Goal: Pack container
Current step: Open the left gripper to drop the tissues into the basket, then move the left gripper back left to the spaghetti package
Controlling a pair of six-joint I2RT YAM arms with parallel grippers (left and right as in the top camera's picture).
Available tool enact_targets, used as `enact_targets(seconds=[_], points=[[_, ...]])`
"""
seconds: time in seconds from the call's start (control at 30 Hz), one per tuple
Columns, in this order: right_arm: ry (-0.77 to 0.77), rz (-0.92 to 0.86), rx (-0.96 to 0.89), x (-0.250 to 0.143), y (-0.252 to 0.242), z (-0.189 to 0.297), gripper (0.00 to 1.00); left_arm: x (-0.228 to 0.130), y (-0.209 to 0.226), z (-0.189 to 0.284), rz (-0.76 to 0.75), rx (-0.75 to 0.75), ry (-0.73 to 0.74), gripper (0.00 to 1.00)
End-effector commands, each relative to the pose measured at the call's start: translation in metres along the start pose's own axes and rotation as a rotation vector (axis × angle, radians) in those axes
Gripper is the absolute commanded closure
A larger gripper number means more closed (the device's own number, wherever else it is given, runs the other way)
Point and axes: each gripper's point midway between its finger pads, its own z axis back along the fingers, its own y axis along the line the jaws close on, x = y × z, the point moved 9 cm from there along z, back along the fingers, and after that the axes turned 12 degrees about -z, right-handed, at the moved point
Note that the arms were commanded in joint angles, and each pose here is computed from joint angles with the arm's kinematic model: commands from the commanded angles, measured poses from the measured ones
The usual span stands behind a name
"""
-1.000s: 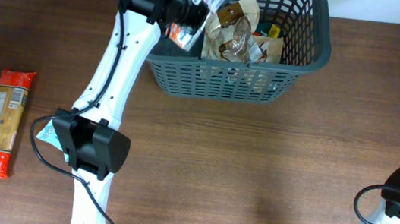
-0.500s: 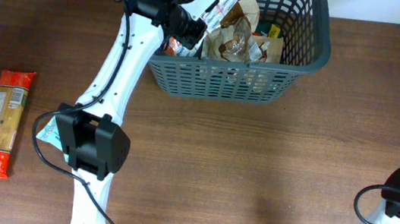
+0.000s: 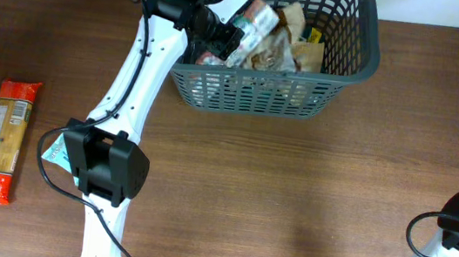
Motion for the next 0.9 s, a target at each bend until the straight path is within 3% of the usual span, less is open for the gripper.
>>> enact_targets(seconds=[0.0,0.27,0.33,0.4,0.43,0.57,0.7,0.87], points=[[-0.044,-0.02,0.001,0.003,-0.008,0.017,0.01,0.006,0.002,0.014,-0.014,0.015,-0.043,0.26],[-0.044,-0.02,0.001,0.002,-0.008,0.017,0.01,0.028,0.021,0.04,-0.025,0.193,-0.129,0.26],[-0.044,-0.02,0.001,0.003,-0.008,0.017,0.01,0.038,0.031,0.061,-0.02,0.313,-0.16,0.15],[-0.044,-0.02,0.001,0.002,-0.008,0.017,0.01,0.046,0.042,0.085,-0.005,0.438,-0.187,0.13],[-0.044,-0.02,0.001,0.003,-0.008,0.017,0.01,0.05,0.046,0.098,0.005,0.497,-0.199,0.07],[-0.044,-0.02,0.001,0.003,-0.008,0.017,0.01,0.054,0.066,0.16,0.092,0.76,-0.242,0.07],[-0.044,-0.02,0.001,0.003,-0.008,0.017,0.01,0.035,0.082,0.215,0.242,0.936,-0.246,0.06],[-0.044,-0.02,0.001,0.003,-0.008,0.017,0.01,-0.015,0.095,0.266,0.432,0.964,-0.202,0.07]])
